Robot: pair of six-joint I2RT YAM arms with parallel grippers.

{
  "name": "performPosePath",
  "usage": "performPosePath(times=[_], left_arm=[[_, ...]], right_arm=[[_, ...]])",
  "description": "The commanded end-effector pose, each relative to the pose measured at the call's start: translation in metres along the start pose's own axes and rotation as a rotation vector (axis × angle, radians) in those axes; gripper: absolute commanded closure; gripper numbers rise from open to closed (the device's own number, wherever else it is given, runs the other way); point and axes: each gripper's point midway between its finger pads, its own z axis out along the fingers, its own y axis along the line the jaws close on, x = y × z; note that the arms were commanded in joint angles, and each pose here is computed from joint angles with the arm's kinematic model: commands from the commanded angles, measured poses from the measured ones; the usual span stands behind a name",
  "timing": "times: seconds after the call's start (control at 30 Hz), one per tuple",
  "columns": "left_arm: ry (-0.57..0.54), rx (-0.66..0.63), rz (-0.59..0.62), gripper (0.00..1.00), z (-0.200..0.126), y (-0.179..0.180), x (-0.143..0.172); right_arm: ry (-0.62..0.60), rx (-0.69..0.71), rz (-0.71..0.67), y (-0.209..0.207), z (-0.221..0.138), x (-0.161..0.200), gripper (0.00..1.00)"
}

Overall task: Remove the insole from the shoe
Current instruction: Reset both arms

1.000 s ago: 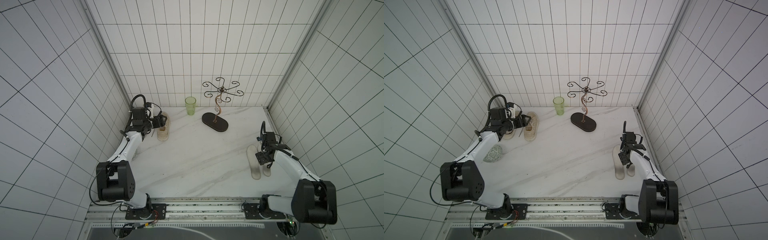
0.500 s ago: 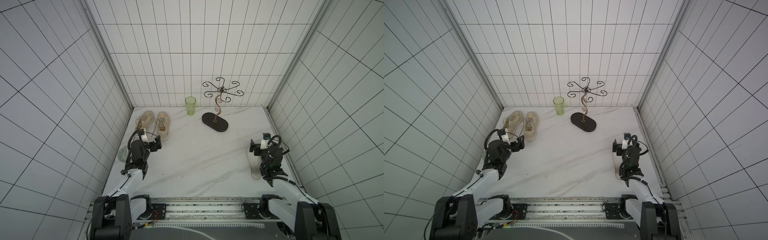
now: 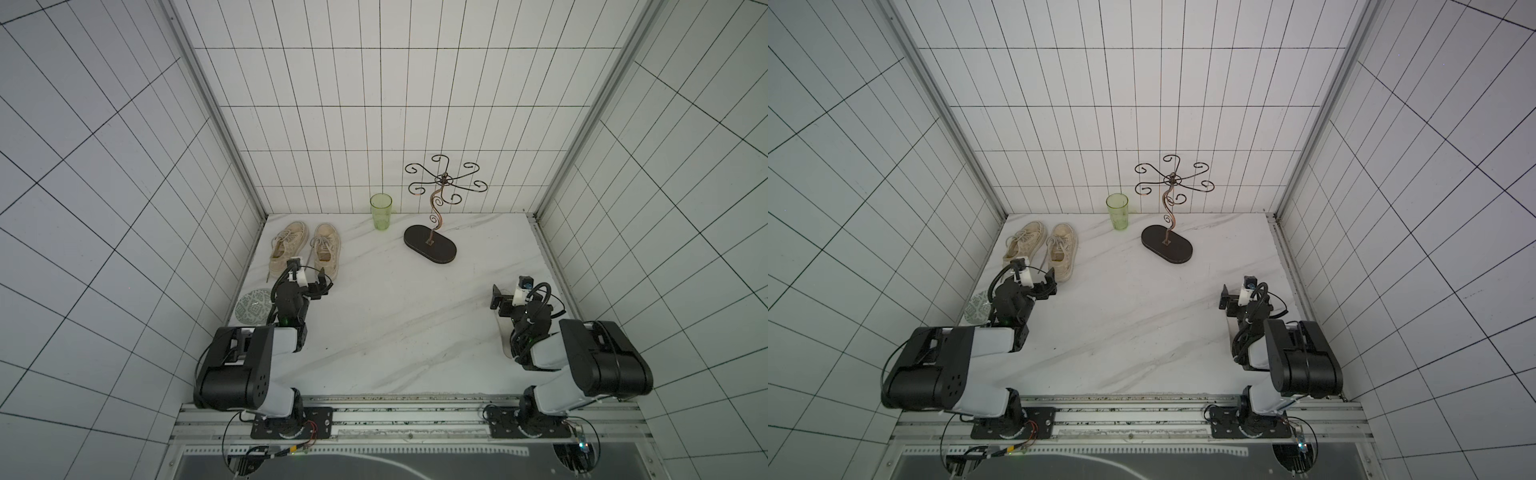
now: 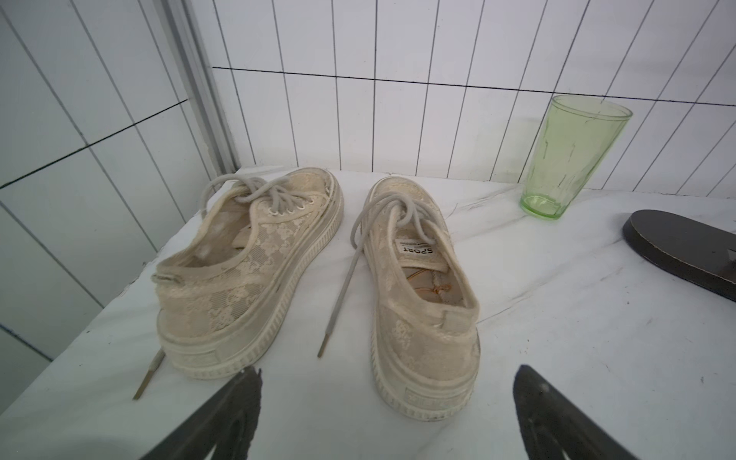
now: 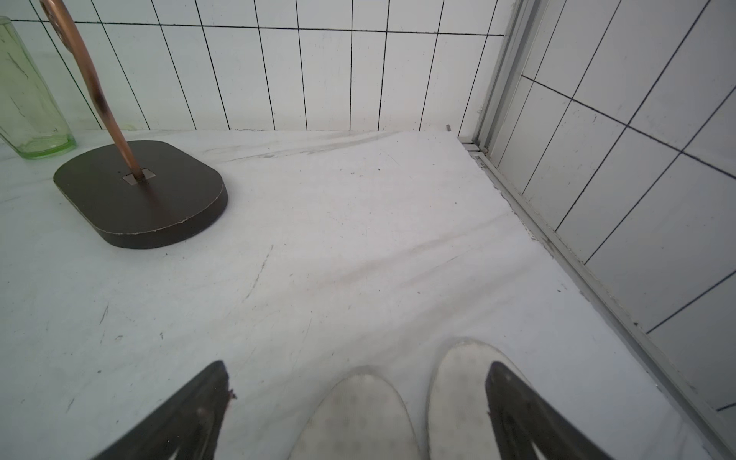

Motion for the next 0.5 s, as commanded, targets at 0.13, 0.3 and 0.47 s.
performPosePath(times=[0.13, 0.3, 0.47], left_arm=[[-0.053, -0.07, 0.055, 0.03, 0.0028, -0.0009, -0.005], [-0.054, -0.092, 0.063, 0.02, 0.003, -0.0011, -0.006], [-0.036, -0.103, 0.068, 0.02, 0.0042, -0.0016, -0.0055]], right_arm=[[-0.108, 0.043, 0.037, -0.0086, 0.0141, -0.0373, 0.01], [-0.093, 0.044, 0.031, -0.0077, 0.0154, -0.0357, 0.01], [-0.082, 0.05, 0.027, -0.0076, 0.0177, -0.0347, 0.01]])
